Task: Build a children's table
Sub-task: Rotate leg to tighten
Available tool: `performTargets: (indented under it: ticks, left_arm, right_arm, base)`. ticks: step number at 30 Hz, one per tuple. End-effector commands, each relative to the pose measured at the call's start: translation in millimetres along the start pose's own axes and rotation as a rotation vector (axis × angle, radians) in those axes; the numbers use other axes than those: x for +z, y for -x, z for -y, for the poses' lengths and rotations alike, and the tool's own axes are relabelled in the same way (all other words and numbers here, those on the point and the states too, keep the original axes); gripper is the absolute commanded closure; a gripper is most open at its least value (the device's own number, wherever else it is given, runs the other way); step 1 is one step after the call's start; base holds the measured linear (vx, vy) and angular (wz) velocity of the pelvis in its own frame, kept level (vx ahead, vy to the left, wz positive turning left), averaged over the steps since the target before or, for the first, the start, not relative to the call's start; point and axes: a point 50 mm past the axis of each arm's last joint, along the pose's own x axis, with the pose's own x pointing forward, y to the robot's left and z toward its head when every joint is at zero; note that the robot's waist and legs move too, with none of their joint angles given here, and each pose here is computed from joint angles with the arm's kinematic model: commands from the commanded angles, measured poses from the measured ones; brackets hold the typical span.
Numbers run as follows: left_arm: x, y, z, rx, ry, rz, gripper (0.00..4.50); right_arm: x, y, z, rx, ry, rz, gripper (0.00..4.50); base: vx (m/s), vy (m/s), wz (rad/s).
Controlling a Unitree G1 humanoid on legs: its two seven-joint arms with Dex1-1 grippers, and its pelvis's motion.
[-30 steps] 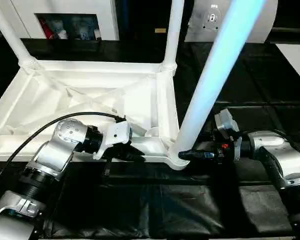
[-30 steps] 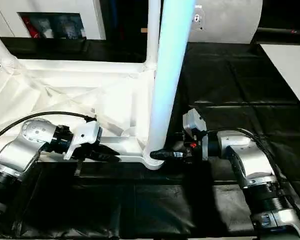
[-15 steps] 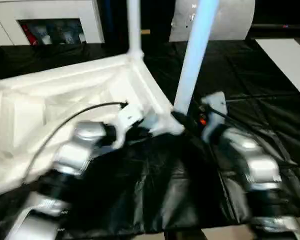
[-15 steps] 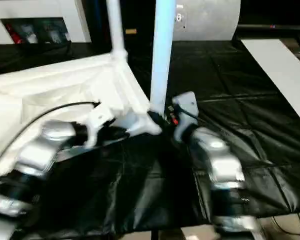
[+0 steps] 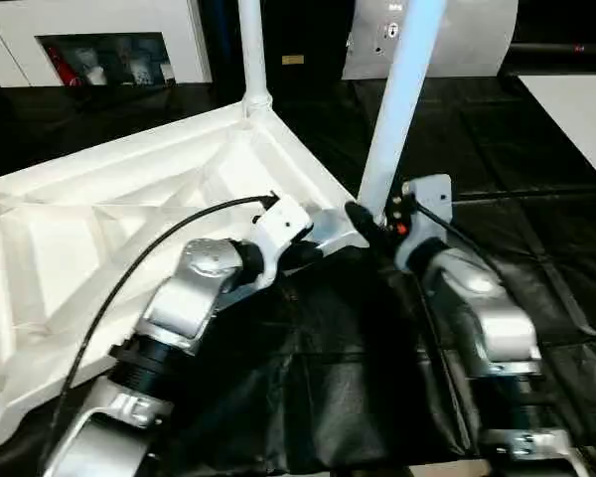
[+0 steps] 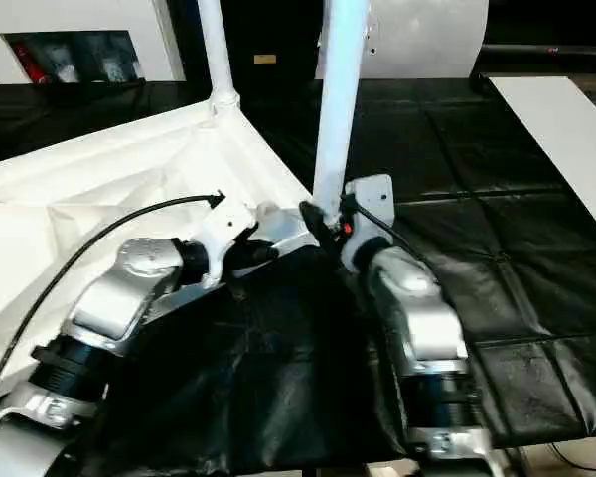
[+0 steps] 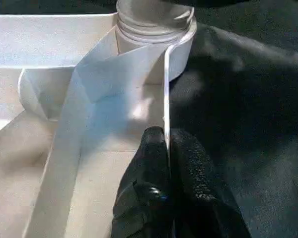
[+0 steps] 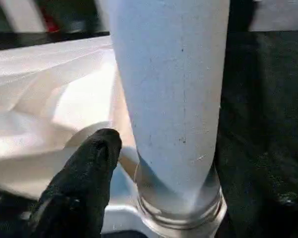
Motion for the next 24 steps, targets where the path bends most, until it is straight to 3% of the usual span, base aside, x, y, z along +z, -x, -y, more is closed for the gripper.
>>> performTargets:
  ticks: [1,5,10,15,16,24]
  left_arm:
    - [5.2,3,-0.5,-0.048,-0.05,0.038,4.5]
    - [-6.0,17,-4.6,-0.164,-0.143,0.006,4.5]
    - [-15.4,29,-1.5,-0.306,-0.19,-0.029,4.5]
    - [-20.1,39,-1.1,-0.416,-0.227,-0.041,4.5]
    - [-20.3,39,-1.1,-0.427,-0.23,-0.04,4.5]
    - [-25.3,50,0.1,-0.532,-0.259,-0.067,4.5]
  right_arm:
    - [-4.3,1.4,-7.7,0.143,0.026,-0.018,0.95]
    - [-0.3,16.9,12.1,0.258,0.103,-0.04,0.57]
    - [-1.6,28.8,16.2,0.437,0.181,-0.086,0.3]
    - [0.9,36.0,18.5,0.59,0.177,-0.093,0.3]
    - [1.0,36.6,18.9,0.607,0.179,-0.096,0.55]
    - [3.7,40.6,20.3,0.8,0.13,-0.151,1.08]
  base:
    - [0.0,0.0,0.0]
    - [0.0,0.0,0.0]
    - [0.0,0.0,0.0]
    - [0.0,0.0,0.0]
    - [0.0,0.0,0.0]
    - [0.0,0.0,0.0]
